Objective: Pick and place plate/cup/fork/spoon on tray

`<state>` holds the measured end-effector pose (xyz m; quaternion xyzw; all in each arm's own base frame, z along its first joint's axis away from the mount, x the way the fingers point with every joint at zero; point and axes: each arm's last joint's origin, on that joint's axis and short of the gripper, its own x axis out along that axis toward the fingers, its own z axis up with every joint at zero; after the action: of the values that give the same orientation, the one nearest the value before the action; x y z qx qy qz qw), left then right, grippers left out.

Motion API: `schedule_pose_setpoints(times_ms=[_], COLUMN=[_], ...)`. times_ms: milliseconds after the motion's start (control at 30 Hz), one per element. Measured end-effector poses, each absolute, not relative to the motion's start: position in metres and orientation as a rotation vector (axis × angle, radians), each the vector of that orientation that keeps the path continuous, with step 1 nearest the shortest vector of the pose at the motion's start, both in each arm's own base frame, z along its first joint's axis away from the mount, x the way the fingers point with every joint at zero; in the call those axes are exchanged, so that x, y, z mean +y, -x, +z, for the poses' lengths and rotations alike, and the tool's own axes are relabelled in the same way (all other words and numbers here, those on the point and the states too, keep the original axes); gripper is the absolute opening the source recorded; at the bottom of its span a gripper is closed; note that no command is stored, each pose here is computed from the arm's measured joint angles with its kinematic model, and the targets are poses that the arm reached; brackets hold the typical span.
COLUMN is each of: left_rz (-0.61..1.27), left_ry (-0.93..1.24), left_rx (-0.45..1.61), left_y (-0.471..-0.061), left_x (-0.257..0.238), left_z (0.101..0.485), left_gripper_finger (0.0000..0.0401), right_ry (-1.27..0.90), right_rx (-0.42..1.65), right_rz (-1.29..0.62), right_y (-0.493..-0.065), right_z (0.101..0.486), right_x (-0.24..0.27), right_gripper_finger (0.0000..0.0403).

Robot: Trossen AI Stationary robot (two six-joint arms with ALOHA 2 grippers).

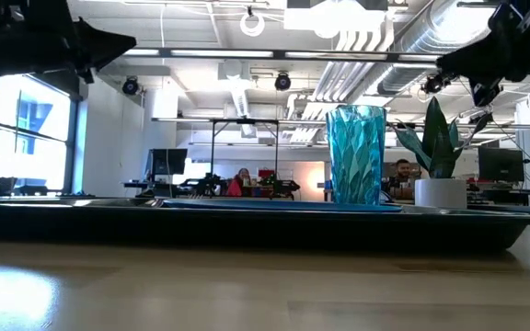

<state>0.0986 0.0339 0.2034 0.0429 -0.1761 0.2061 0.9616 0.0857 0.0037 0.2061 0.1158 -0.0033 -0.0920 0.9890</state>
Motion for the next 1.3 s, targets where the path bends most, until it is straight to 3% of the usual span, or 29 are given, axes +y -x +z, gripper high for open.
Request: schedule_pose_setpoints(times_ms=[367,600,700,1000,1300], left_rz=[0.49,0.496,0.459,0.431,0.342], left_ry=[-0.028,-0.094,-0.101,-0.05,-0.051], left_rx=[-0.224,-0.128,-0.159,-0.071,-0.086], left_y=[-0.089,-0.09,-0.09,-0.091,-0.092], left_x=[0.033,0.033,0.032,0.033,0.03], left_z=[0.188,0.181,0.184,0.174,0.175], left_gripper_finger=[0.0,0.0,0.0,0.0,0.0], right_ry=[-0.342,-0.199,-0.191,-0.091,-0.032], right_rx=[0.097,-0.085,-0.084,-0.078,-0.083], right_rz=[-0.036,-0.183,-0.144,-0.094,-0.237], right_y=[-0.089,-0.094,-0.098,-0.096,-0.095], right_z=[0.189,0.188,0.173,0.176,0.178], right_x=[0.01,0.007,0.008,0.003,-0.003], right_gripper_finger=[0.0,0.0,0.0,0.0,0.0])
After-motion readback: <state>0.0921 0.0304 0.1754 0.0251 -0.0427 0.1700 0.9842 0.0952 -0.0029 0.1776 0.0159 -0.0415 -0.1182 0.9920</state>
